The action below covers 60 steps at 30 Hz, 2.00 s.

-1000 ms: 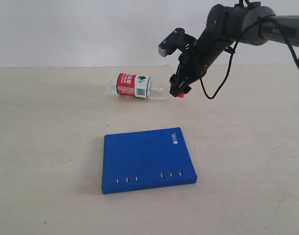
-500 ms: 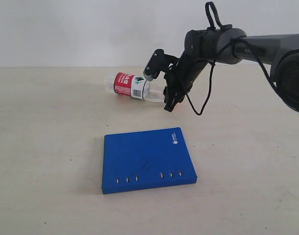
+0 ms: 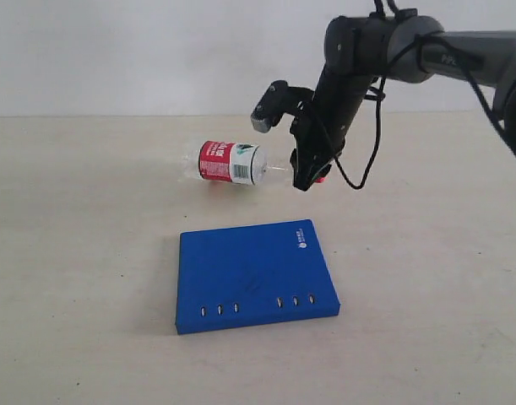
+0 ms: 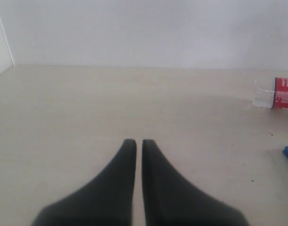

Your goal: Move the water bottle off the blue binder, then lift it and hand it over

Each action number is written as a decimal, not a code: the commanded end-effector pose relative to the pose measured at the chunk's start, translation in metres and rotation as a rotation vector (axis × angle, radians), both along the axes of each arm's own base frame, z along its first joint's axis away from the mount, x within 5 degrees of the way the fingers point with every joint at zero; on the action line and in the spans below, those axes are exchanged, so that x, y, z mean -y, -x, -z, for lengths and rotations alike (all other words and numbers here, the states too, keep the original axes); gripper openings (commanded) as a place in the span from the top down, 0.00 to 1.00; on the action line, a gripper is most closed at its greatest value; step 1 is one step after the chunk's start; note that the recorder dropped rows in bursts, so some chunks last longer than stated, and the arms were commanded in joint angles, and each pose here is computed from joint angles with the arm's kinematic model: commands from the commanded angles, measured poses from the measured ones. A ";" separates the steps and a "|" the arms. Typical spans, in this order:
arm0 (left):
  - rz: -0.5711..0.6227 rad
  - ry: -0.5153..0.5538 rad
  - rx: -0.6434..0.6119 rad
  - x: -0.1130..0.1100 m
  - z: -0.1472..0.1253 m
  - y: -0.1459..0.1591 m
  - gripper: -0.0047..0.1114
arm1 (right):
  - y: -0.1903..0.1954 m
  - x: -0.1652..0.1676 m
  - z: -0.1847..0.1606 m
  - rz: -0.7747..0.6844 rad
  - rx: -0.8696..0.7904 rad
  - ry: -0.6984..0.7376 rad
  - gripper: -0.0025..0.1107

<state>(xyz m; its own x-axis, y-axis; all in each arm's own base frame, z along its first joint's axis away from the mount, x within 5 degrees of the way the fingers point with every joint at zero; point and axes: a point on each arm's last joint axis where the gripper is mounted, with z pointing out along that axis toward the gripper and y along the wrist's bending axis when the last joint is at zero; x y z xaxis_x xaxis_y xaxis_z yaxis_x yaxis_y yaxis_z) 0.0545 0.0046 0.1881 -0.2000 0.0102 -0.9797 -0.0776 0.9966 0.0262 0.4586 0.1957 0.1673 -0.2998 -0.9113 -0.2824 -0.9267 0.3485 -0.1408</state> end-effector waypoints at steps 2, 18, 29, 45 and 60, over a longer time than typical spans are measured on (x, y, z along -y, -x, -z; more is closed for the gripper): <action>0.005 0.002 0.002 0.000 0.001 0.000 0.92 | 0.016 0.005 -0.061 0.042 0.022 -0.045 0.98; 0.005 0.002 0.002 0.000 0.001 0.000 0.92 | 0.051 0.020 -0.144 0.224 0.043 -0.112 0.98; 0.005 0.002 0.002 0.000 0.001 0.000 0.92 | 0.046 0.009 -0.143 0.275 0.036 -0.263 0.95; 0.005 0.002 0.002 0.000 0.001 0.000 0.92 | -0.017 -0.039 -0.017 0.685 0.053 -0.582 0.25; 0.006 0.001 0.002 0.000 0.001 0.000 0.92 | -0.023 -0.076 0.019 0.684 0.093 -0.438 0.28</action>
